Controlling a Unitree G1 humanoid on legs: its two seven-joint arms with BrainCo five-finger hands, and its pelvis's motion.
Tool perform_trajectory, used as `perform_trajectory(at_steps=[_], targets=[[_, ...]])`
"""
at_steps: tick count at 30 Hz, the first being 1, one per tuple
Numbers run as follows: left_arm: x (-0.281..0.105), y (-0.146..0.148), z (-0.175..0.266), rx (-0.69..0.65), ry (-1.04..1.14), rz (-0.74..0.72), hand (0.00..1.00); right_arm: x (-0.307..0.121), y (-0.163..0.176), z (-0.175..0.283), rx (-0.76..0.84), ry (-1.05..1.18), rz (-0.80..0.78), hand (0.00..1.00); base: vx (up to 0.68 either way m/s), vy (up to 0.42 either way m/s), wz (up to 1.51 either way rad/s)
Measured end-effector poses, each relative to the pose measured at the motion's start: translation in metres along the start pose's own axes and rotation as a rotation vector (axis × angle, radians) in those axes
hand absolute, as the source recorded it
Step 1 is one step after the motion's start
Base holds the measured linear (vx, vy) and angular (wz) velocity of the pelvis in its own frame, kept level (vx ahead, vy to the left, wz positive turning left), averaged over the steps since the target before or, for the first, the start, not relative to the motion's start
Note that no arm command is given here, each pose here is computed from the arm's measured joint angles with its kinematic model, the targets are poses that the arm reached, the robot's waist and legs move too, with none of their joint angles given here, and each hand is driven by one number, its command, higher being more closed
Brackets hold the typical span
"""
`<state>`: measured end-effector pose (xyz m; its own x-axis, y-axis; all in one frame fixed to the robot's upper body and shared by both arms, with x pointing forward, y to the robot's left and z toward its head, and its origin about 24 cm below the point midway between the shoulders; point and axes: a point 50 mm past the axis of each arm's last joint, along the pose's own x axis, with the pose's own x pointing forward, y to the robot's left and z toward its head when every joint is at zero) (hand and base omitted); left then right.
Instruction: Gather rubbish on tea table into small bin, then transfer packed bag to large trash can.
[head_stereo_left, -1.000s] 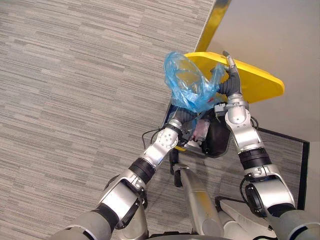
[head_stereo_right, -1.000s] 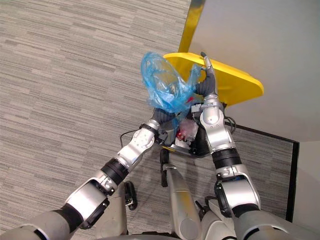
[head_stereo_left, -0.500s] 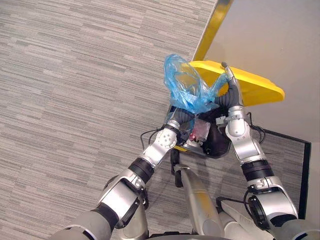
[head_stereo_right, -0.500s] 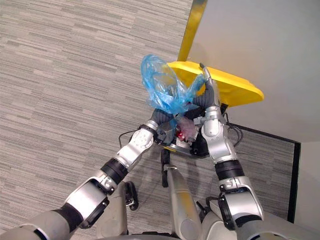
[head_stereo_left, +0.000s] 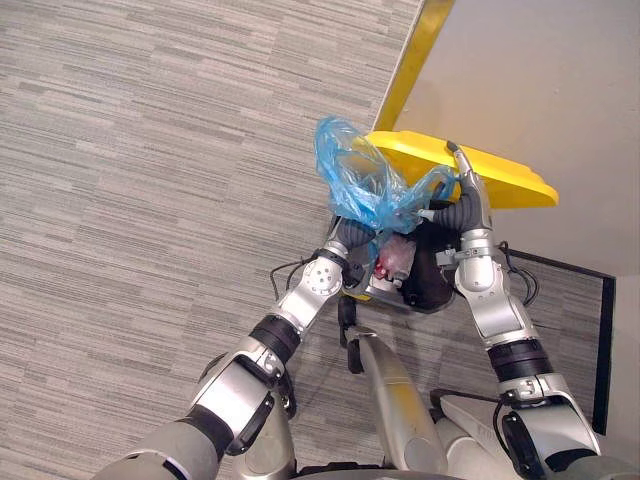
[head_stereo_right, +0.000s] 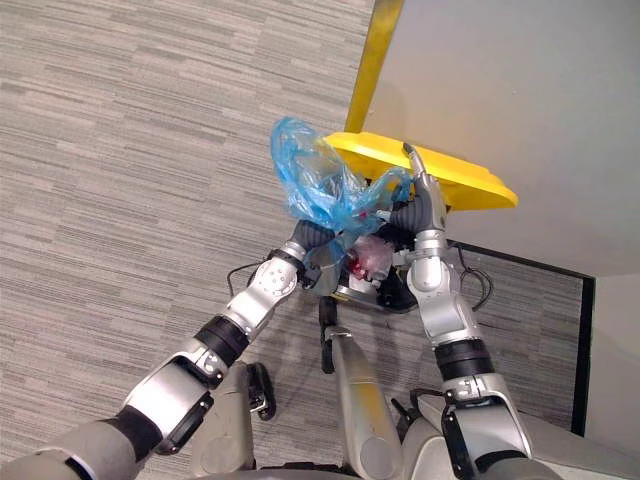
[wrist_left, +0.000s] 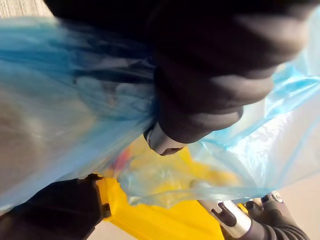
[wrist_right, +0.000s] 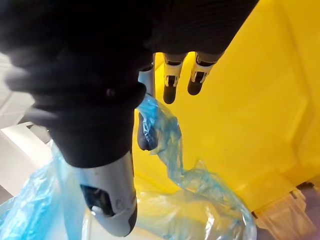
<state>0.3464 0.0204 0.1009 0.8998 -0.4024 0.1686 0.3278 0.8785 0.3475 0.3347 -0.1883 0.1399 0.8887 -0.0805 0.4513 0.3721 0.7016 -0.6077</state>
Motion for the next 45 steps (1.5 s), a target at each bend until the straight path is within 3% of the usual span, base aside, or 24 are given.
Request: perform_trajectory(at_steps=[11, 18, 19, 23, 30, 45], targets=[[-0.003, 0.006, -0.021, 0.010, 0.103, 0.021, 1.00, 0.007, -0.013, -0.004, -0.074, 0.018, -0.041, 0.00, 0.00, -0.007, -0.03], [0.012, -0.001, -0.007, 0.048, 0.086, -0.003, 1.00, 0.029, -0.031, 0.038, -0.068, -0.140, -0.116, 0.00, -0.02, 0.005, -0.19], [0.013, -0.001, -0.005, 0.048, 0.080, -0.003, 0.00, 0.029, -0.031, 0.043, -0.065, -0.156, -0.120, 0.00, 0.00, 0.007, -0.23], [0.023, 0.000, 0.008, 0.070, 0.052, -0.003, 0.00, 0.031, -0.037, 0.057, -0.050, -0.218, -0.147, 0.00, 0.01, -0.007, -0.14], [0.024, 0.027, -0.005, 0.077, 0.159, 0.127, 0.00, 0.030, -0.036, 0.073, -0.032, -0.290, -0.159, 0.00, -0.01, -0.012, -0.06], [0.014, 0.040, -0.017, 0.075, 0.185, 0.174, 0.00, 0.014, -0.027, 0.061, -0.033, -0.270, -0.105, 0.00, -0.01, -0.013, 0.00]])
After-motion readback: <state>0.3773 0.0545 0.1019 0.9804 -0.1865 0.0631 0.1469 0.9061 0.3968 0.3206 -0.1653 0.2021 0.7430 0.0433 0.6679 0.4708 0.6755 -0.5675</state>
